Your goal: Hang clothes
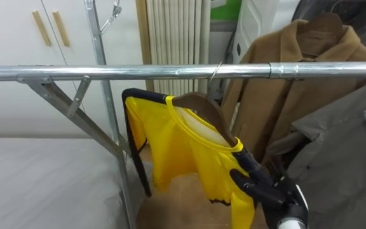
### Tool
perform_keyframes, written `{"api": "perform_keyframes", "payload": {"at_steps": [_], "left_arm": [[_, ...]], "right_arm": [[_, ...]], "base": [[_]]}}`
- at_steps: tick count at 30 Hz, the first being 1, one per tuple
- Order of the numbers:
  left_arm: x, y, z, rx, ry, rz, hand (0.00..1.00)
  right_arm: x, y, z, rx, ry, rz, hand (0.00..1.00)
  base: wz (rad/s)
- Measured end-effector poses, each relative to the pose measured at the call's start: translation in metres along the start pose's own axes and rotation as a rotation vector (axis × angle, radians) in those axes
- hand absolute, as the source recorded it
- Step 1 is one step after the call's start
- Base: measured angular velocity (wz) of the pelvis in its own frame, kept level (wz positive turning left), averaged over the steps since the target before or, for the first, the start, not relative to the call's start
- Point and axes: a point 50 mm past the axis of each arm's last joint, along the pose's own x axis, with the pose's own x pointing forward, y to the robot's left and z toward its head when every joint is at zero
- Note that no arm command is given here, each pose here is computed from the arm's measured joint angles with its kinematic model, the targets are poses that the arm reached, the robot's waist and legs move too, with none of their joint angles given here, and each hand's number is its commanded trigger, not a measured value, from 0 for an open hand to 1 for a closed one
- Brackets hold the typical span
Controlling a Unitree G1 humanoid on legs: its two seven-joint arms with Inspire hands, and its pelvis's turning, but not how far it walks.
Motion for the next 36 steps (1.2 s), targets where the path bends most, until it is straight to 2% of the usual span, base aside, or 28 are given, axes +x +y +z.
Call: {"api": "perform_keyframes", "payload": {"at_steps": [15,21,27,32,36], "left_arm": [[-0.001,0.0,-0.005,-0.006,0.007,0.002,0.0],[-0.001,-0.001,-0.003,-0.007,-0.006,0.0,0.0],[-0.001,0.005,-0.007,-0.017,0.005,0.015,0.0],[-0.004,0.009,-0.02,-0.021,0.051,0.024,0.0],[-0.005,0.014,-0.025,-0.03,0.063,0.042,0.0]], "right_arm": [[0.0,0.001,0.002,-0.017,-0.008,0.008,0.0],[-0.009,-0.013,-0.012,-0.094,0.047,-0.045,0.0],[-0.035,-0.053,-0.05,-0.128,0.209,-0.203,0.0],[-0.078,-0.097,-0.09,-0.095,0.408,-0.396,0.0],[-0.108,-0.119,-0.107,-0.078,0.504,-0.495,0.0]], "base": [[0.0],[0.0],[-0.03],[0.04],[-0.06]]}}
